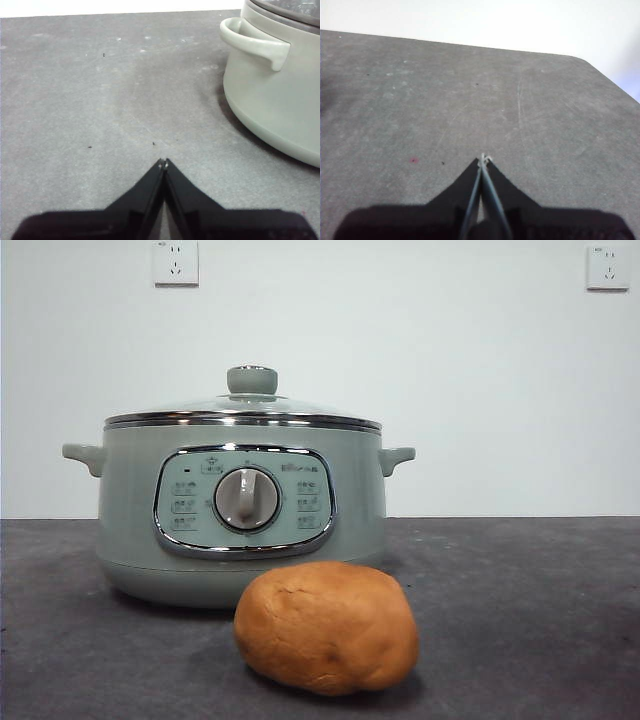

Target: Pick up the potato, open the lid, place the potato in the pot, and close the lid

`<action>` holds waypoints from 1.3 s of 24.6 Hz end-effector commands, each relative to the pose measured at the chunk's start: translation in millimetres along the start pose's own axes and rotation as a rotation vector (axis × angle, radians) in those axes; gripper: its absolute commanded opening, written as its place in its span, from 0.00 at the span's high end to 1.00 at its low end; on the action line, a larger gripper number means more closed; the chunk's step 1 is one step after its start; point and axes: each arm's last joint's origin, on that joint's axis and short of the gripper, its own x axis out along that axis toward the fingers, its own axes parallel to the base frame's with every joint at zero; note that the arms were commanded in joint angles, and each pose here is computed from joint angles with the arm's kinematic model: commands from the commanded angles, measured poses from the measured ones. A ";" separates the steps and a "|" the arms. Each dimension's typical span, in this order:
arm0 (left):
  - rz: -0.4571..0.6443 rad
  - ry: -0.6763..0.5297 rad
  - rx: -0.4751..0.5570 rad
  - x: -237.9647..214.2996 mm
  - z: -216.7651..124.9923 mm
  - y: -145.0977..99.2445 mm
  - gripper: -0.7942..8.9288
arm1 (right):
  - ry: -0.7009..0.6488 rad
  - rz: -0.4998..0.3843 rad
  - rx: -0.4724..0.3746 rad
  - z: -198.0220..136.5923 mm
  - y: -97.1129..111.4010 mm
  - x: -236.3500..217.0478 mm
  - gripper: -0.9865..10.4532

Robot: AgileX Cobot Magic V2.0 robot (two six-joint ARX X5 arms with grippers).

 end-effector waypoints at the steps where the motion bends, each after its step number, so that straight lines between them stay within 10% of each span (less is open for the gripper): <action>1: -0.002 0.005 0.000 1.1 -2.9 0.2 0.92 | 0.003 0.002 -0.006 -2.8 0.5 1.0 0.91; 14: -0.002 0.005 0.000 1.1 -2.9 0.2 0.92 | 0.003 0.004 -0.001 -2.8 0.5 1.0 0.91; 32: -0.003 -0.009 -0.001 0.2 0.3 0.2 0.92 | 0.000 0.005 0.242 -1.5 0.4 0.6 0.91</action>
